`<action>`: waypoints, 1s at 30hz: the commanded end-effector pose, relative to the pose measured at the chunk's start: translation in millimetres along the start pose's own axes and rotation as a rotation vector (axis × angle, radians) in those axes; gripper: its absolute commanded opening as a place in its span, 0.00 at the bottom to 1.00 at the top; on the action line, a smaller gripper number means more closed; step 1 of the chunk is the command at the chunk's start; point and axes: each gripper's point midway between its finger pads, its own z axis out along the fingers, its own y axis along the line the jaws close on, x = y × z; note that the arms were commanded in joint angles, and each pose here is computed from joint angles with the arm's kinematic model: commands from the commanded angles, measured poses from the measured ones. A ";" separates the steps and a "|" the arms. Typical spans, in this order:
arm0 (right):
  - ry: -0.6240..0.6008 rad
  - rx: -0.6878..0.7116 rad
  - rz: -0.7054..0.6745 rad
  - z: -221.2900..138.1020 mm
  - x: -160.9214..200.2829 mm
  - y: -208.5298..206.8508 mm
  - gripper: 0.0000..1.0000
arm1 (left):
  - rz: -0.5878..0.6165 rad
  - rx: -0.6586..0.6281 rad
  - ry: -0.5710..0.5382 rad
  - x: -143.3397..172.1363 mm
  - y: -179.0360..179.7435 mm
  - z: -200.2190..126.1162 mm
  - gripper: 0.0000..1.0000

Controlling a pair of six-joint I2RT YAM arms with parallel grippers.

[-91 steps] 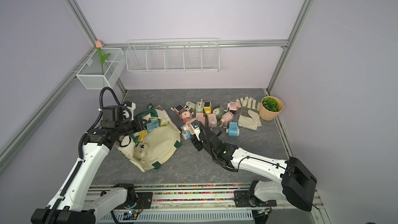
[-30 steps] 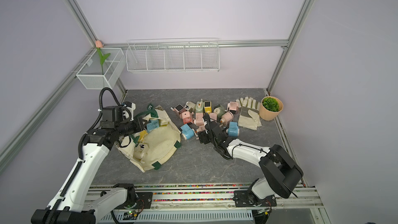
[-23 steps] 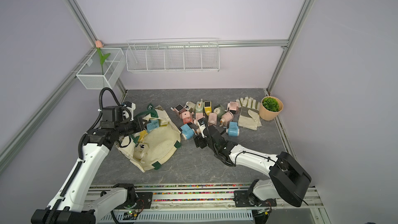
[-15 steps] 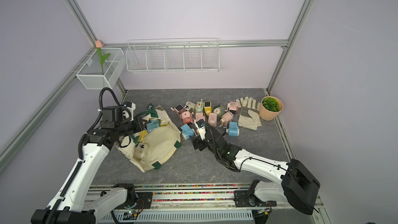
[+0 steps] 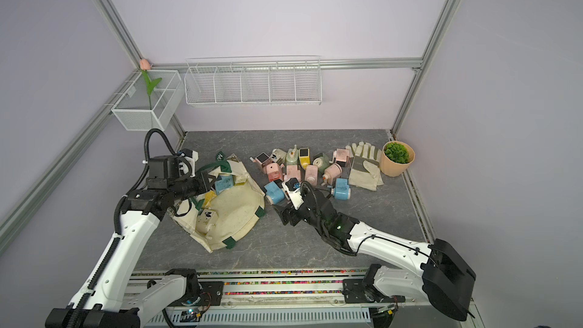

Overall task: Take out the pencil sharpeners from the tote bags
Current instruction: Place the pencil sharpener at the center of the board, then pick up the pencil sharpener from the canvas bag.

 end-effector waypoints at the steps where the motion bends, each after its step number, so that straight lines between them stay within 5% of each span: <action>1: -0.032 -0.078 -0.031 0.6 -8.1 21.4 0.86 | 0.018 0.067 -0.042 -7.8 -14.1 -8.9 0.00; 14: 0.056 -0.343 -0.209 41.4 17.9 107.7 0.84 | 0.057 0.116 -0.057 -7.5 -23.1 -13.2 0.00; 30: 0.164 -0.410 -0.325 151.9 61.1 174.0 0.91 | 0.057 0.123 -0.075 -9.8 -22.7 -18.8 0.00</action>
